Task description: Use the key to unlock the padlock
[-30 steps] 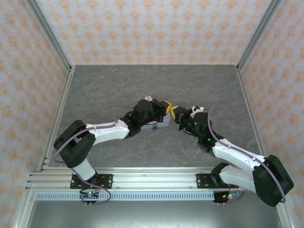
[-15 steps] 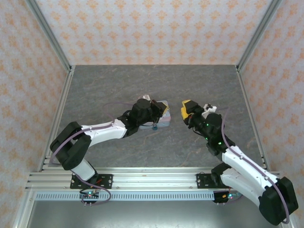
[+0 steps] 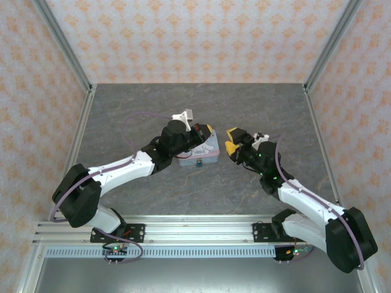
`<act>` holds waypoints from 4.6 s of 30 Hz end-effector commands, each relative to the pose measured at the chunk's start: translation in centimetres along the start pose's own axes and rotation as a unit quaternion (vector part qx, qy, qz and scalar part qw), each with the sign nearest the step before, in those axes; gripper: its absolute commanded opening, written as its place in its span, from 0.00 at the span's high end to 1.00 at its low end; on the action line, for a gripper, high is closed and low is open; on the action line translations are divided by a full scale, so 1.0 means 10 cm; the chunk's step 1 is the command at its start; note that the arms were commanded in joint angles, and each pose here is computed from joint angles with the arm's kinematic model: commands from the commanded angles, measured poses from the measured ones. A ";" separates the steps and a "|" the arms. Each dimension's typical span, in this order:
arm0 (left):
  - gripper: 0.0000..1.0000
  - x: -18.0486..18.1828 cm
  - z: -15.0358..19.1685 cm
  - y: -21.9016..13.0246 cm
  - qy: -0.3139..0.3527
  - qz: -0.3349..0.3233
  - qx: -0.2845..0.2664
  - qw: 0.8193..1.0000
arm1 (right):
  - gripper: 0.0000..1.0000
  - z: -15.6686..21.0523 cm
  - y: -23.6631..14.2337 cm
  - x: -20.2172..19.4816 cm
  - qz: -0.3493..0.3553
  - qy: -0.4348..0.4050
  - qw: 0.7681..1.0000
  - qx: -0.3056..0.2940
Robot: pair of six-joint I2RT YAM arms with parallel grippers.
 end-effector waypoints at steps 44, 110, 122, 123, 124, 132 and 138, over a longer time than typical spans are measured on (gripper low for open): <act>1.00 -0.10 -0.02 -0.14 -0.038 0.026 -0.125 0.991 | 0.98 0.49 0.53 0.27 -0.146 0.131 0.978 -0.064; 0.83 0.01 0.12 0.12 -0.205 0.048 -0.012 0.977 | 1.00 0.18 0.28 -0.04 -0.088 -0.053 0.994 -0.020; 0.89 -0.01 0.14 0.17 -0.208 0.048 -0.014 0.977 | 1.00 0.18 0.27 -0.06 -0.085 -0.052 0.995 -0.018; 0.92 0.00 0.15 0.17 -0.209 0.048 -0.014 0.977 | 1.00 0.18 0.26 -0.06 -0.084 -0.053 0.995 -0.017; 0.95 -0.01 0.14 0.18 -0.208 0.049 -0.015 0.977 | 1.00 0.18 0.26 -0.06 -0.085 -0.053 0.995 -0.018; 1.00 0.08 0.01 0.08 -0.136 0.021 -0.013 0.990 | 0.38 0.04 -0.06 -0.21 -0.038 -0.066 0.996 -0.053; 1.00 0.10 -0.21 -0.08 -0.019 0.013 0.007 1.000 | 0.30 -0.19 -0.49 -0.31 0.044 -0.114 0.986 -0.111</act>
Point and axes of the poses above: each hand's point on the last joint's axis, 136 mm out from that joint toward the fingers, its own y axis out along the fingers, its own x axis along the line the jaws close on, z = x × y, the point moved 9 cm from there along -y, back along the fingers, and after that the axes turned 13 degrees about y, right-handed, at the moved point
